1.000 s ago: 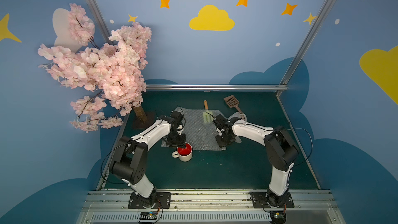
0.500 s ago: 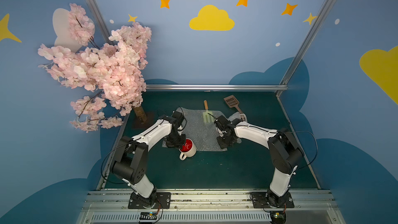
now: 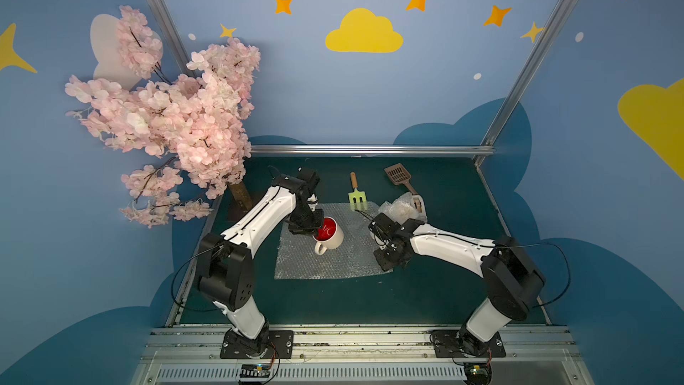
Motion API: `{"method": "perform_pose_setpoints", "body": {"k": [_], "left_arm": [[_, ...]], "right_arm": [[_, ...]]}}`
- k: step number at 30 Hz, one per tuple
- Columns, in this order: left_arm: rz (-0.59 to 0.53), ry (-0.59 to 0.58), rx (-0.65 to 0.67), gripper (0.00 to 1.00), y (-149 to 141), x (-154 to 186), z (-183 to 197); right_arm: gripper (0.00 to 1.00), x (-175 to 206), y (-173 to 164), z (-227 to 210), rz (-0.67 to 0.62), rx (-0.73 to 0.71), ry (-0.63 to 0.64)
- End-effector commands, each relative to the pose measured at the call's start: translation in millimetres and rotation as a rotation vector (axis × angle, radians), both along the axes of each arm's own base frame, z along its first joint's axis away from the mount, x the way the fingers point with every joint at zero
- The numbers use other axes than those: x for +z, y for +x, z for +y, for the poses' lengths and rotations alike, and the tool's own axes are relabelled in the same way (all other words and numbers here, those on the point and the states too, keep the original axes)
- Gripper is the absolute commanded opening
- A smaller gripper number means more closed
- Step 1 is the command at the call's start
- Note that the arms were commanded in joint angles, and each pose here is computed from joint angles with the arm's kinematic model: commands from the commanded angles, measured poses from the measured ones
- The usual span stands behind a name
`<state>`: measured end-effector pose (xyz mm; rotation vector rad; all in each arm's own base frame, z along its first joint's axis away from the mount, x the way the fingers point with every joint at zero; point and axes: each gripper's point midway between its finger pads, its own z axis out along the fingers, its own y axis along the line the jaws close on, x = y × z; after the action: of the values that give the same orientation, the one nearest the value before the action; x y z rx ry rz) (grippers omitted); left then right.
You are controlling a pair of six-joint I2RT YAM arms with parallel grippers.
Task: Wrap mugs in bubble wrap
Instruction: Move the bubble wrap to the center of the board.
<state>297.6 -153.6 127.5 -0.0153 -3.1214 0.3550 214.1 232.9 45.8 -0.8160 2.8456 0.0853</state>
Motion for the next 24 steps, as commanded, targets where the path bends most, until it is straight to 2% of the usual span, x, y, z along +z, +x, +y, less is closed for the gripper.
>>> {"method": "perform_pose_setpoints", "body": {"k": [1, 4, 7, 8, 11, 15, 20, 24], "left_arm": [[0.054, 0.025, -0.015, 0.03, -2, -8, -4], [0.056, 0.053, -0.031, 0.03, 2, -15, -8], [0.079, 0.059, -0.052, 0.03, 0, -24, -15], [0.086, 0.068, -0.06, 0.03, -1, -26, -17], [0.089, 0.084, -0.089, 0.03, -6, -29, -22], [0.101, 0.114, -0.102, 0.03, -11, -37, -21], [0.11, 0.127, -0.114, 0.03, -12, -51, -27], [0.116, 0.148, -0.118, 0.03, -11, -61, -28]], "right_arm": [[0.09, 1, -11, -8, 0.003, -0.041, 0.007], [0.11, -3, -17, -9, 0.016, -0.053, -0.002], [0.2, -8, -20, -5, 0.024, -0.06, -0.006], [0.24, -9, -21, -3, 0.029, -0.056, -0.009], [0.51, -9, -24, 0, 0.044, -0.061, 0.0], [0.7, -4, -35, -5, 0.081, -0.066, 0.023], [0.75, -6, -46, -22, 0.11, -0.102, 0.028], [0.76, -13, -49, -24, 0.152, -0.119, 0.064]]}}
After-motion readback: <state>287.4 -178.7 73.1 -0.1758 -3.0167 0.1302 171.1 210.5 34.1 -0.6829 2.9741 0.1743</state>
